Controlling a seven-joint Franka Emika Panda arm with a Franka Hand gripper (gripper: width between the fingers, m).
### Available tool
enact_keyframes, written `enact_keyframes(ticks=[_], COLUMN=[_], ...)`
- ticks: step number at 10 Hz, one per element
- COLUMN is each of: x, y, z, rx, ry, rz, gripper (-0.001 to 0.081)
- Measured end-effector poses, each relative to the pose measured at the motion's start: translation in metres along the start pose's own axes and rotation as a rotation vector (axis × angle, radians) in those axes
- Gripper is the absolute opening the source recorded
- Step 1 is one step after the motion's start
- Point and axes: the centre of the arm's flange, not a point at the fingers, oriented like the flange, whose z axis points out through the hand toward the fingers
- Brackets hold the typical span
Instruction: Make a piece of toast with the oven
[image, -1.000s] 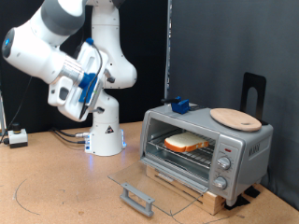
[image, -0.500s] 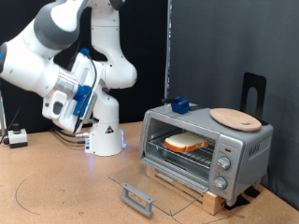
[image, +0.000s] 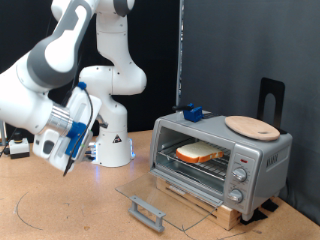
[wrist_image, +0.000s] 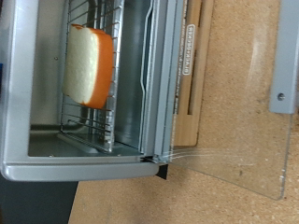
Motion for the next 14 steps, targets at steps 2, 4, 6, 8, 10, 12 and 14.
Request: enact_keyframes(ticks=[2, 4, 6, 8, 10, 12, 14], x=[0.005, -0.001, 0.008, 0.021, 0.028, 0.026, 0.031], y=[0.003, 0.01, 0.037, 0.063, 0.07, 0.073, 0.082], z=[-0.002, 0.011, 0.033, 0.053, 0.06, 0.065, 0.076], rx=[-0.001, 0.016, 0.005, -0.035, -0.046, -0.023, -0.017], ry=[-0.001, -0.103, -0.139, -0.103, -0.102, -0.131, -0.139], rz=[-0.005, 0.017, 0.058, 0.077, 0.08, 0.089, 0.098], gripper=[0.0809, 0.0809, 0.0809, 0.0809, 0.0809, 0.0809, 0.0809])
